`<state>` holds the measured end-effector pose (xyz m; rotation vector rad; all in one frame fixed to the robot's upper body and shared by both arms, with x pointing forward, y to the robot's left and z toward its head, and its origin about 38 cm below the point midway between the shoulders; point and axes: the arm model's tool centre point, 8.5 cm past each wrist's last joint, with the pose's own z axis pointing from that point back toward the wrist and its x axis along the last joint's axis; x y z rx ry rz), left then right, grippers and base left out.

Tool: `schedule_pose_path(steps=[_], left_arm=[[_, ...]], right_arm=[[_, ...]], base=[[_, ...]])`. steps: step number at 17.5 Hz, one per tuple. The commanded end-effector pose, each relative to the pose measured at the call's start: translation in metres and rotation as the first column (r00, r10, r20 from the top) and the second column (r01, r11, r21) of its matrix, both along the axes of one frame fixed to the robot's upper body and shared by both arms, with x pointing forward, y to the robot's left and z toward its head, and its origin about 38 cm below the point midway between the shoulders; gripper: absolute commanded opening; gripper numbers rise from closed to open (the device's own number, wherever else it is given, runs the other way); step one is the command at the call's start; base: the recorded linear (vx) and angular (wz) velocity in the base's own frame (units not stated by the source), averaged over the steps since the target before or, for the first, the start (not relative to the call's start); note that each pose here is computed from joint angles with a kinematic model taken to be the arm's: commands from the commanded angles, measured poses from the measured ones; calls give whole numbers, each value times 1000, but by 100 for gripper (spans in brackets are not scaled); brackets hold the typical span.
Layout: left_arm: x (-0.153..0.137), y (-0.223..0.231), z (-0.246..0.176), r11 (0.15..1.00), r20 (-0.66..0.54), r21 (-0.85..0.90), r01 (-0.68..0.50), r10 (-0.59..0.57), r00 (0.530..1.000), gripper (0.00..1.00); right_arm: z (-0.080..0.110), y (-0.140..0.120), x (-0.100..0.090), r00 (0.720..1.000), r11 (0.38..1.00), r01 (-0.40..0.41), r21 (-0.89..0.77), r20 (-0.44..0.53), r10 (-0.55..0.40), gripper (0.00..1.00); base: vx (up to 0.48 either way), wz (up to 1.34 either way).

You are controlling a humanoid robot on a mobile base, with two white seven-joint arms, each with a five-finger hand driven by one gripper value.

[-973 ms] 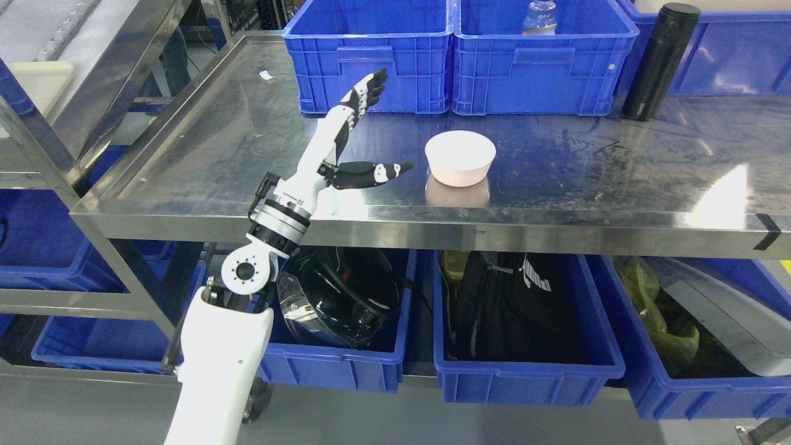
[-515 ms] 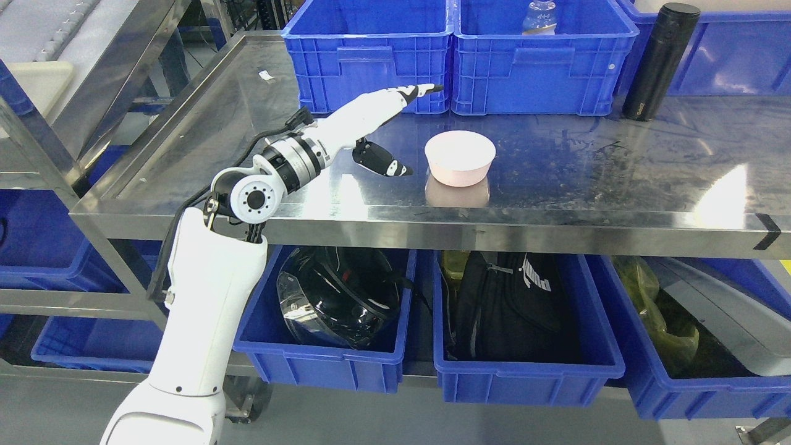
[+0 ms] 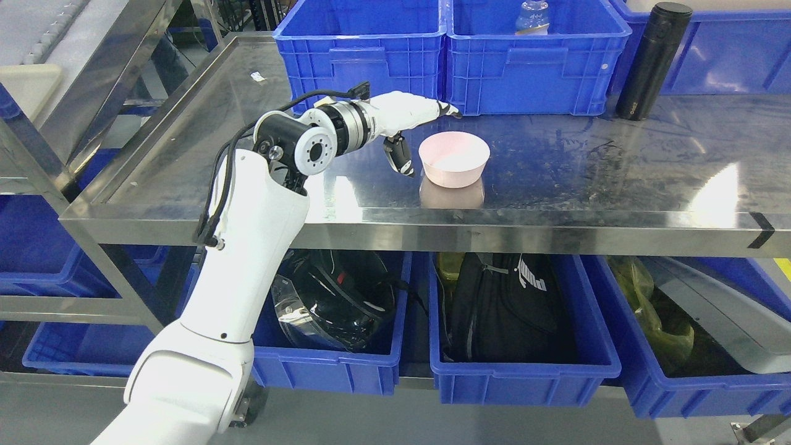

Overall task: Stack pink IKEA bowl on shelf middle layer
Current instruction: 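Hook the left hand fingers around the pink bowl's rim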

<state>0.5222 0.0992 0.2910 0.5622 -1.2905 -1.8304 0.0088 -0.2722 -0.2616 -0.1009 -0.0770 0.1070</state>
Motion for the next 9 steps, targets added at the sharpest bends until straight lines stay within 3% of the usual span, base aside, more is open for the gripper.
schedule_pose_path(steps=[1, 9], left_arm=[[25, -19, -39, 985, -122, 173, -17, 38, 992, 94], [27, -19, -54, 984, -172, 176, 1, 30, 985, 85]], right_arm=[[1, -11, 3, 1000, 1000, -1, -17, 13, 1, 100], [1, -11, 4, 1000, 1000, -1, -17, 15, 2, 100]], base=[[0, 0], [0, 0]])
